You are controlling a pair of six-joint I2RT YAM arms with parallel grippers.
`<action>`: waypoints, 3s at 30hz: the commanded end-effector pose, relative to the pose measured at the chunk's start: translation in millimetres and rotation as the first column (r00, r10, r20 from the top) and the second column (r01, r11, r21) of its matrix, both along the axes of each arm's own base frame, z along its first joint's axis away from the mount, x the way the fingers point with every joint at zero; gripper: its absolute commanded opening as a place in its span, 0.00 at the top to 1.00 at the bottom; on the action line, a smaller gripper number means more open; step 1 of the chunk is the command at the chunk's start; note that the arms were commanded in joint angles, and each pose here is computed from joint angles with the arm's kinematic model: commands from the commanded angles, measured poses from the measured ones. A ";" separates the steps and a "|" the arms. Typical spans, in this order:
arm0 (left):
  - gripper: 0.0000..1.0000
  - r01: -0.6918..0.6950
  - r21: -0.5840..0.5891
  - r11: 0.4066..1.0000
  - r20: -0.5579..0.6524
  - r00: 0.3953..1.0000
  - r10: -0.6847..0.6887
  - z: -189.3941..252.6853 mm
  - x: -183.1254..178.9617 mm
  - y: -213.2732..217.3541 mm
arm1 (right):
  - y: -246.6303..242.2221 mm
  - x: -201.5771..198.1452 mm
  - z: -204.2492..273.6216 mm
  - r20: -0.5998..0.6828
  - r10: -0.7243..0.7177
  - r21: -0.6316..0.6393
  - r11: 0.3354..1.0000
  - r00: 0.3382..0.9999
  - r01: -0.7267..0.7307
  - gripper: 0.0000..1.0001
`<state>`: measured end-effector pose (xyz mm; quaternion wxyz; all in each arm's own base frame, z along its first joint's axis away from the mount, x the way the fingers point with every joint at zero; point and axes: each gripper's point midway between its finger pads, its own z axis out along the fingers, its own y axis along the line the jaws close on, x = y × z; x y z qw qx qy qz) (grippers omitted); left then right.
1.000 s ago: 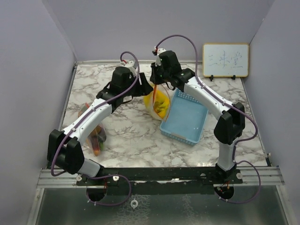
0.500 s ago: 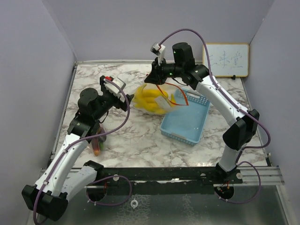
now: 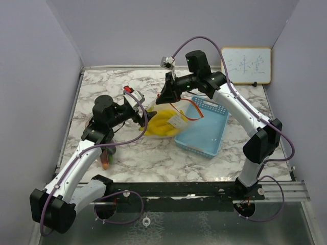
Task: Place the food in the zip-top bag and seal the zipper
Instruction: Zip the zipper food storage bag at the center of the board.
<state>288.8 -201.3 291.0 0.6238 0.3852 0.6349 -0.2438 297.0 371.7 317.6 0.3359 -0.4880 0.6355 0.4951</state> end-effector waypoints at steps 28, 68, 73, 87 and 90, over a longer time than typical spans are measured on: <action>1.00 0.131 -0.100 0.986 -0.169 0.975 -0.146 -19.8 6.6 -32.6 | -6.2 12.8 21.3 0.079 -0.108 0.004 0.994 0.991 0.108 0.78; 1.00 -0.004 -0.056 0.998 -0.313 0.950 -0.014 -88.6 -19.7 -5.2 | 27.1 3.3 -41.1 0.020 0.177 0.166 0.970 0.984 -0.178 0.52; 1.00 -0.003 -0.058 0.998 -0.313 0.950 -0.015 -87.3 -18.4 -6.0 | 23.7 1.3 -49.3 0.003 0.155 0.140 0.978 0.988 -0.154 0.53; 1.00 0.002 -0.065 0.998 -0.315 0.949 -0.022 -85.2 -18.6 -7.4 | 30.7 -1.0 -53.2 -0.029 0.156 0.134 0.979 0.987 -0.151 0.86; 1.00 -0.003 -0.064 0.998 -0.313 0.950 -0.017 -83.6 -17.7 -6.7 | 30.3 -1.9 -52.3 -0.037 0.156 0.131 0.980 0.987 -0.150 0.97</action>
